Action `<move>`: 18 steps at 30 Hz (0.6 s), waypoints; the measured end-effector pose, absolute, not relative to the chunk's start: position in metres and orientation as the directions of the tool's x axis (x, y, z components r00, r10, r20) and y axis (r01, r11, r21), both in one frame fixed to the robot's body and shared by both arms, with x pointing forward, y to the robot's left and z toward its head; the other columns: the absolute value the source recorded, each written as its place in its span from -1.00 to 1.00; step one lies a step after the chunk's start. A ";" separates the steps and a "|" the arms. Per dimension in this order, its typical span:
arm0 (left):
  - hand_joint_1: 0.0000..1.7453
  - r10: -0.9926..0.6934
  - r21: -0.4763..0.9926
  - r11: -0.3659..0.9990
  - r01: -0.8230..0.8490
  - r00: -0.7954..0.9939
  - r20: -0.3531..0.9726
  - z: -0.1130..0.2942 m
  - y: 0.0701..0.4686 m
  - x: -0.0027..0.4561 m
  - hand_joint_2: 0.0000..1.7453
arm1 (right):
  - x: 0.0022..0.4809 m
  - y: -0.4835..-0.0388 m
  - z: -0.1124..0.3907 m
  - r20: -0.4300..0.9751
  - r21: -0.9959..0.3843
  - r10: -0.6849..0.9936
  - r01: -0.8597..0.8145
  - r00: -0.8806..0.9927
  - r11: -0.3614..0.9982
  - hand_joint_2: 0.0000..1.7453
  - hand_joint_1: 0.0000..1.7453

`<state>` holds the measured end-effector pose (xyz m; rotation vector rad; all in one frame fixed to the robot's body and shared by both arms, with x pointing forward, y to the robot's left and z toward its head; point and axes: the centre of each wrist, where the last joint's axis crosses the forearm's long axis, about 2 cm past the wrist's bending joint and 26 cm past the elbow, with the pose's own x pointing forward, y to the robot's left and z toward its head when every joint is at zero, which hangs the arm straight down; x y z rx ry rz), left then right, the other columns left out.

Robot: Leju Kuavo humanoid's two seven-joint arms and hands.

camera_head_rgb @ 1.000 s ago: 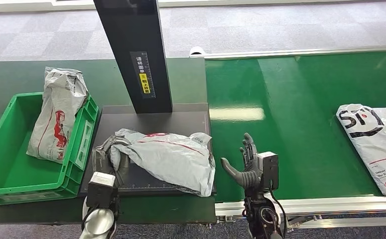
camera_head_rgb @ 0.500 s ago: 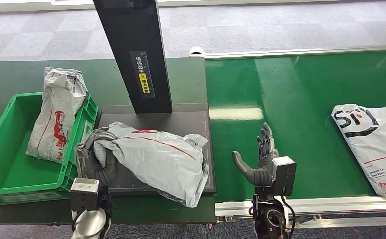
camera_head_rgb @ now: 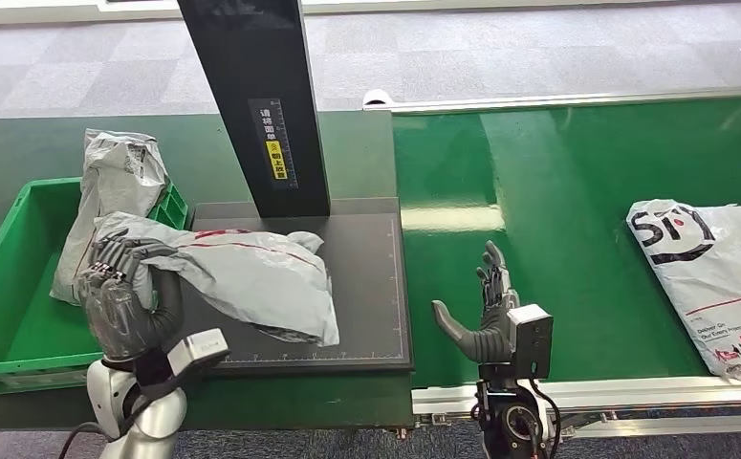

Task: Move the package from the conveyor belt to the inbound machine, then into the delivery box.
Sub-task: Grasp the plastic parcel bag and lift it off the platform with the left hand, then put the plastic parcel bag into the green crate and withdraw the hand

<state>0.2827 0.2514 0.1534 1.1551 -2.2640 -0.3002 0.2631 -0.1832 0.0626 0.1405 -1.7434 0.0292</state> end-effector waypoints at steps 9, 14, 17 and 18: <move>0.98 -0.850 0.478 0.414 -0.775 -0.141 0.508 0.118 0.328 0.286 1.00 | 0.258 -0.182 0.059 0.983 0.069 -0.089 -0.129 -0.158 0.989 1.00 -1.00; 0.96 -0.827 0.502 0.339 -0.796 0.003 0.562 0.106 0.355 0.276 1.00 | 0.258 -0.182 0.059 0.983 0.074 -0.094 -0.130 -0.157 0.989 1.00 -1.00; 0.98 -0.818 0.510 0.315 -0.800 0.043 0.573 0.100 0.364 0.271 1.00 | 0.258 -0.181 0.059 0.983 0.075 -0.095 -0.131 -0.157 0.989 1.00 -1.00; 0.97 -0.817 0.507 0.310 -0.804 0.048 0.575 0.098 0.366 0.269 1.00 | 0.258 -0.181 0.059 0.983 0.075 -0.096 -0.131 -0.157 0.989 1.00 -1.00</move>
